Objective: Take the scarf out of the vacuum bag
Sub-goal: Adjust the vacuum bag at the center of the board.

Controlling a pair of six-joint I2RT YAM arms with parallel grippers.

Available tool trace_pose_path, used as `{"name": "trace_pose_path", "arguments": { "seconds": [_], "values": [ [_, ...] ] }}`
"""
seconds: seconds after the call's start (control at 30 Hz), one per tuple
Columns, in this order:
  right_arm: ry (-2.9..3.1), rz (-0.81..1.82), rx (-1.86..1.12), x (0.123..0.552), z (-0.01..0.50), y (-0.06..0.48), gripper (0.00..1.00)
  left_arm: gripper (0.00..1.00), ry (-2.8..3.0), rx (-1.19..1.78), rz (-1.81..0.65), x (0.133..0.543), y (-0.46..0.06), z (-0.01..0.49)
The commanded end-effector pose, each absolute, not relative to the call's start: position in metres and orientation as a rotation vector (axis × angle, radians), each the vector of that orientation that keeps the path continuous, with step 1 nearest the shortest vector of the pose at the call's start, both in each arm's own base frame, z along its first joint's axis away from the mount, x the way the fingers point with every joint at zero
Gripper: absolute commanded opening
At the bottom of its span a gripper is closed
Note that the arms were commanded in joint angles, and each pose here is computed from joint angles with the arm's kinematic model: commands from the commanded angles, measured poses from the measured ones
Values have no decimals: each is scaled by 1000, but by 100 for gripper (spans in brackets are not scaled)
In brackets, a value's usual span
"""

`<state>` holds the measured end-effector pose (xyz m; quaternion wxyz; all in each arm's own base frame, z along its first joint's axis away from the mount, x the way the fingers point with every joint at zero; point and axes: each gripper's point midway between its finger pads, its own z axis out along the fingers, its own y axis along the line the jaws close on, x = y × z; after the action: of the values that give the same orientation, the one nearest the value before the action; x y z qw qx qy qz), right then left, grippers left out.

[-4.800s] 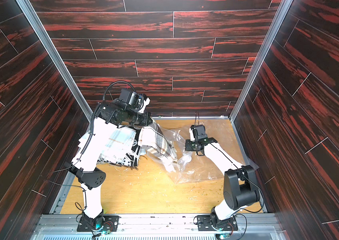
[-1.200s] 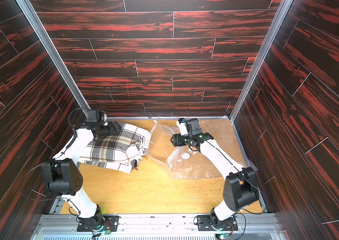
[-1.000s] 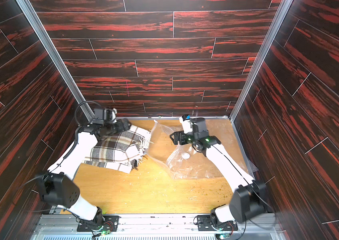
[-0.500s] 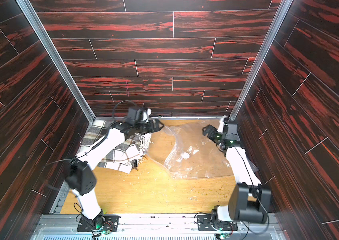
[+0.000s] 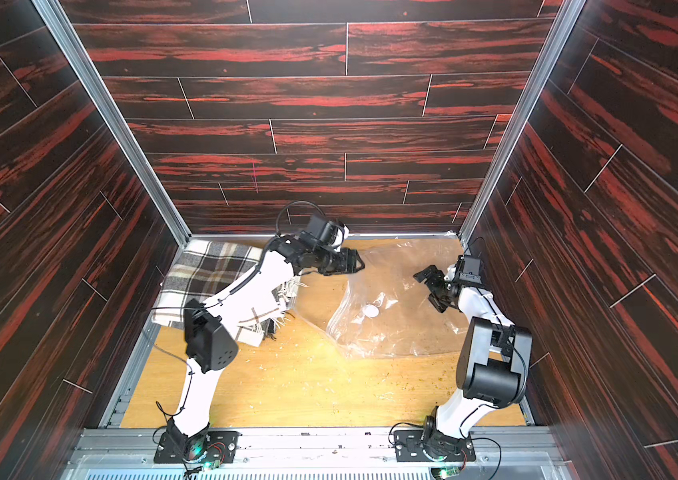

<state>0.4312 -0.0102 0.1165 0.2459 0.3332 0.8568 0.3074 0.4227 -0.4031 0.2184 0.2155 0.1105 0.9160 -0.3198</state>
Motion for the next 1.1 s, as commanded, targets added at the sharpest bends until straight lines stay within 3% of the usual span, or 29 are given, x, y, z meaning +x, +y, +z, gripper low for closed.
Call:
{"name": "trace_pose_path", "arguments": {
  "seconds": [0.0,0.23,0.4,0.47,0.53,0.6,0.63,1.07],
  "values": [
    [2334,849,914,436,115,-13,96,71,2620,344,-726,409,-381,211],
    [2354,834,932,437,99,-18,96,85,2593,362,-633,405,-366,220],
    [2363,834,946,437,89,-19,96,84,2618,428,-637,398,-373,218],
    [2362,828,947,437,87,-20,96,71,2617,445,-623,396,-374,221],
    [2363,822,950,437,86,-21,96,30,2629,451,-600,395,-372,220],
    [2360,816,950,438,85,-23,96,7,2637,458,-593,393,-370,219],
    [2361,816,952,439,83,-23,95,0,2644,462,-590,391,-369,218],
    [2350,775,1039,442,59,-51,94,0,2793,375,-432,359,-298,144]
  ]
}}
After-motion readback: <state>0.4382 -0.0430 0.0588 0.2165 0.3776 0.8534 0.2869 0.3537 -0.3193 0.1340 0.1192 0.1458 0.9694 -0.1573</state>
